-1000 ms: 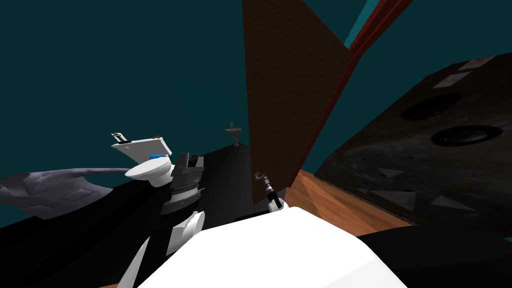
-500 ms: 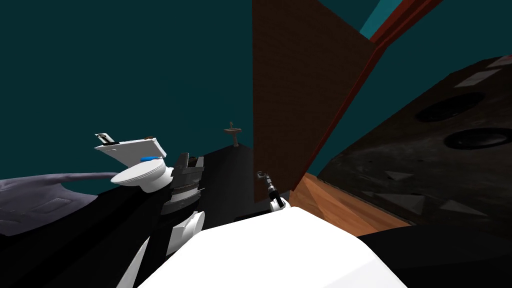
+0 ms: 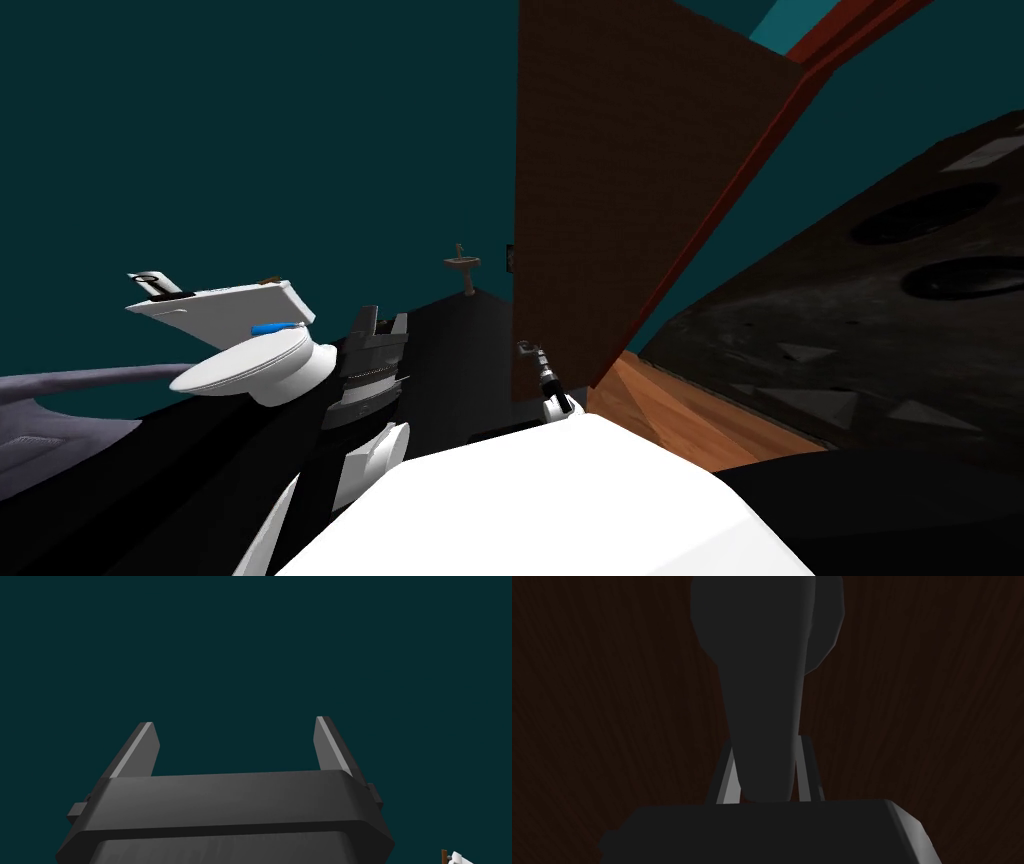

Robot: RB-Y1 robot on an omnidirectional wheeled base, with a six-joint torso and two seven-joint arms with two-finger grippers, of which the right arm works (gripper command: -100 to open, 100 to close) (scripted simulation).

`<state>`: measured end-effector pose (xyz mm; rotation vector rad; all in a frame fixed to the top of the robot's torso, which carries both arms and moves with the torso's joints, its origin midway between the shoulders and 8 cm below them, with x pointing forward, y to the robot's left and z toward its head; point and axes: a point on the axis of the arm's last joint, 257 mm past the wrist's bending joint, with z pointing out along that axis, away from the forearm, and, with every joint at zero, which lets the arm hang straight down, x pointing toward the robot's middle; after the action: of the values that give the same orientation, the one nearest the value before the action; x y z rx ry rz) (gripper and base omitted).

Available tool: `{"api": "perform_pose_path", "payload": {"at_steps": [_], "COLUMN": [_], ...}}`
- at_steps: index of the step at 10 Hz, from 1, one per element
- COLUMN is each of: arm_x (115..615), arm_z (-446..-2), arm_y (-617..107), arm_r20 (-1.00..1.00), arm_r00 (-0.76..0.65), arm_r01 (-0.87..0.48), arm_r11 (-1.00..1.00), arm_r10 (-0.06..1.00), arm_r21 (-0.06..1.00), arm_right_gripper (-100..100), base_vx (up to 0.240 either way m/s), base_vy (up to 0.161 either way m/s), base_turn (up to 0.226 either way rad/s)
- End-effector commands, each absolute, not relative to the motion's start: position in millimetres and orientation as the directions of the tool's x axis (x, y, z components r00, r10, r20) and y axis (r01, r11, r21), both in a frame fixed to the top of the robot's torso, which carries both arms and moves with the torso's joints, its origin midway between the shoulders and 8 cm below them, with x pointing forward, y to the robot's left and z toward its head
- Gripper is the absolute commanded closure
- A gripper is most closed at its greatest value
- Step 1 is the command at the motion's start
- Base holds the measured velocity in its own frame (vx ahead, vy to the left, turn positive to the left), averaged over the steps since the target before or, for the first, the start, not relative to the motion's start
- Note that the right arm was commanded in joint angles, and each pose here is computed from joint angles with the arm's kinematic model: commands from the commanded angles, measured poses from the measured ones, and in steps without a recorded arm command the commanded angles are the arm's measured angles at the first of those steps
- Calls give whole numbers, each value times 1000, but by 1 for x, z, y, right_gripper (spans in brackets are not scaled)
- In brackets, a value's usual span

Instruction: Push the door open

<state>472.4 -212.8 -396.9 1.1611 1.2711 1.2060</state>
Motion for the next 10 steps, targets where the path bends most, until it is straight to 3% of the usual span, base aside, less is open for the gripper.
{"api": "perform_pose_path", "payload": {"at_steps": [1, 10], "arm_x": [476, 474], "arm_z": [-390, -390], "arm_y": [-236, -276], "arm_r20": [-52, -23], "arm_r00": [-5, 123], "arm_r01": [-3, -1], "arm_r11": [52, 24], "arm_r10": [999, 992], "arm_r21": [999, 1000], "arm_right_gripper": [100, 100], "base_vx": [207, 170], "base_vy": [157, 110], "base_turn": [-69, -70]}}
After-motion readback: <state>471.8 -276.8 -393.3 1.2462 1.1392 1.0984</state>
